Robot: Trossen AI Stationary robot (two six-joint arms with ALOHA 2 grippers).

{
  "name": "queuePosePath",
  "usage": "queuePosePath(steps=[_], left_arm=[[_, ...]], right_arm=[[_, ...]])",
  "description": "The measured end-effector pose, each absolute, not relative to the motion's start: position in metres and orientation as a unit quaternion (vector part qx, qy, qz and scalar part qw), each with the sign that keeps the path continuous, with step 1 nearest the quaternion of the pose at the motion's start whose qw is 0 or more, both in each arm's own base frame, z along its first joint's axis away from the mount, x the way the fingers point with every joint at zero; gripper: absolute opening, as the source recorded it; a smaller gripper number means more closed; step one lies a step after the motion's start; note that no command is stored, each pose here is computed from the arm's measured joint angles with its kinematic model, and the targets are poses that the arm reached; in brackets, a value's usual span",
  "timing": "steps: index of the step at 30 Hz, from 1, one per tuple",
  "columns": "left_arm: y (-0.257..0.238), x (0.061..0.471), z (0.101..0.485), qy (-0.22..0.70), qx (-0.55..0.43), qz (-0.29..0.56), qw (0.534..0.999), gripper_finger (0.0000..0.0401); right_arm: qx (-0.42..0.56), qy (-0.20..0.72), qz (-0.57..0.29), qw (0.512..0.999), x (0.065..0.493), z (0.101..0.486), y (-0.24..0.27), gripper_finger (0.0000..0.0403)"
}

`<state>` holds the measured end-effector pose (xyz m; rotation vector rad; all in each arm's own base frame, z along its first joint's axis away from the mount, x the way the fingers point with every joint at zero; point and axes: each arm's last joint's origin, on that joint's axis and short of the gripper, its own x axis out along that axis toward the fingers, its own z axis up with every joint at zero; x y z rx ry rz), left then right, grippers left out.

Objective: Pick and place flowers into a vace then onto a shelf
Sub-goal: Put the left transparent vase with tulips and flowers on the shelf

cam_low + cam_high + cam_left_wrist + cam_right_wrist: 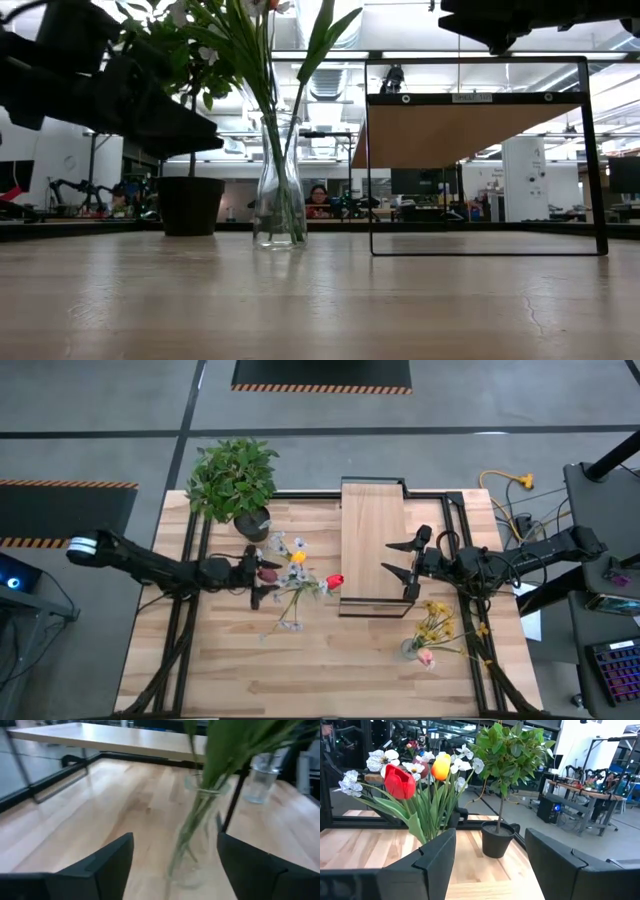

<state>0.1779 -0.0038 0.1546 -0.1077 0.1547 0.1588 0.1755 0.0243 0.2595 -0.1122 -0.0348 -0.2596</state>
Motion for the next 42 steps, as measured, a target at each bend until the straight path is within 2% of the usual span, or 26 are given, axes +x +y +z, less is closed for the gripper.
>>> queuePosePath(steps=[5, 15, 24, 42], left_arm=[[-0.005, 0.198, 0.150, 0.092, -0.040, 0.073, 0.992, 0.0297], [-0.009, 0.252, 0.157, 0.155, 0.018, 0.062, 0.986, 0.0300], [-0.010, 0.256, 0.167, 0.129, 0.014, 0.061, 0.990, 0.0300], [-0.011, 0.266, 0.154, 0.108, 0.001, 0.049, 0.993, 0.0299]], right_arm=[[-0.057, -0.019, -0.130, 0.990, 0.175, 0.260, 0.024, 0.0228], [-0.058, -0.016, -0.129, 0.990, 0.175, 0.259, 0.024, 0.0228], [-0.058, -0.013, -0.129, 0.990, 0.175, 0.259, 0.024, 0.0228], [-0.058, -0.014, -0.129, 0.990, 0.175, 0.259, 0.024, 0.0228]])
